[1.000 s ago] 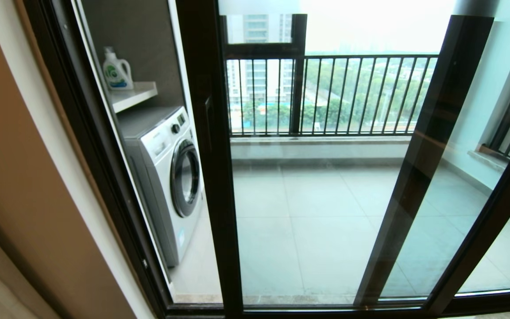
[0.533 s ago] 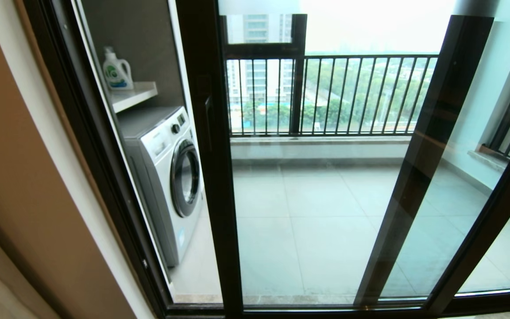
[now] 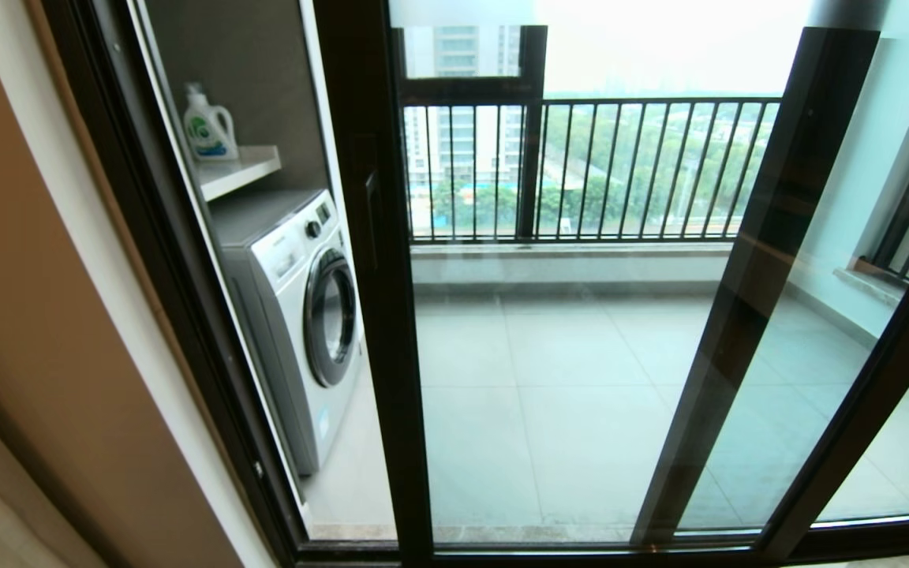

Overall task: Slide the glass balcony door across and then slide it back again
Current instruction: Close the slid door

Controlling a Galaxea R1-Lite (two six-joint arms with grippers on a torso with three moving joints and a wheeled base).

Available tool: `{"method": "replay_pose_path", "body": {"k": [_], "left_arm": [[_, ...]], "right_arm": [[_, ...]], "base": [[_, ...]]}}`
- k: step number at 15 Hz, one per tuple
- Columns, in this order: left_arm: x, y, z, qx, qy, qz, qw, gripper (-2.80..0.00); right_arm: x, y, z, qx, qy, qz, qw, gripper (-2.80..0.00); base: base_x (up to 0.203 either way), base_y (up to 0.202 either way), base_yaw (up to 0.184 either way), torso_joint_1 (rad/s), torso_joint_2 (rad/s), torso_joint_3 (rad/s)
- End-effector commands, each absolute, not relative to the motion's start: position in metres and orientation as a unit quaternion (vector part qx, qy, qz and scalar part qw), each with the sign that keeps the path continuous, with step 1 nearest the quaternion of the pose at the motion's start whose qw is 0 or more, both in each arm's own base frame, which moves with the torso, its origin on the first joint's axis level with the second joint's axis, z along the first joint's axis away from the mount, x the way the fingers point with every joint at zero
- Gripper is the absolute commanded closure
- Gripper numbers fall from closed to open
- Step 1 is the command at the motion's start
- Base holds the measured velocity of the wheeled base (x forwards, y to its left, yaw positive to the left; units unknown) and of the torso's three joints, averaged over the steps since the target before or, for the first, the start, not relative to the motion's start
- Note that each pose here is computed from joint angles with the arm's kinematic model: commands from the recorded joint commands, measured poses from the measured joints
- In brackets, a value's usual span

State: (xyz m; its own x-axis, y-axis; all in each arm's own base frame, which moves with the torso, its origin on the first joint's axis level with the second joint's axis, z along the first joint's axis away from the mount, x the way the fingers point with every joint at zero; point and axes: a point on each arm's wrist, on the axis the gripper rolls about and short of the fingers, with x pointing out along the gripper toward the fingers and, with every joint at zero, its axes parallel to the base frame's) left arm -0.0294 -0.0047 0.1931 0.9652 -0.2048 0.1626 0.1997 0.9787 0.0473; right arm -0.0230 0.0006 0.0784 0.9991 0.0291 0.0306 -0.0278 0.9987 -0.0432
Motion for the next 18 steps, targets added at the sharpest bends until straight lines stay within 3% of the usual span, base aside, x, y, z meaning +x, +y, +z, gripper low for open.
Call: {"method": "replay_pose_path", "body": {"k": [1,6,12,18], "left_arm": [[0.019,-0.006,0.225,0.011,-0.037,-0.129,0.991,0.0],[0.12,-0.008,0.26,0.01,-0.03,-0.173,0.984,0.0],[0.215,-0.044,0.27,-0.003,-0.009,-0.249,0.968,0.0],[0.287,-0.104,0.27,-0.019,-0.04,-0.204,0.978,0.0]], "right_arm": [[-0.022,0.001,0.075,-0.022,-0.009,0.015,1.0,0.0],[-0.022,0.001,0.075,-0.022,-0.01,0.015,1.0,0.0],[-0.022,0.001,0.075,-0.022,-0.009,0.014,1.0,0.0],[-0.022,0.001,0.075,-0.022,-0.009,0.014,1.0,0.0]], "base": [[0.0,0.0,0.0,0.0,0.0,0.0],[0.0,0.0,0.0,0.0,0.0,0.0],[0.0,0.0,0.0,0.0,0.0,0.0],[0.0,0.0,0.0,0.0,0.0,0.0]]}}
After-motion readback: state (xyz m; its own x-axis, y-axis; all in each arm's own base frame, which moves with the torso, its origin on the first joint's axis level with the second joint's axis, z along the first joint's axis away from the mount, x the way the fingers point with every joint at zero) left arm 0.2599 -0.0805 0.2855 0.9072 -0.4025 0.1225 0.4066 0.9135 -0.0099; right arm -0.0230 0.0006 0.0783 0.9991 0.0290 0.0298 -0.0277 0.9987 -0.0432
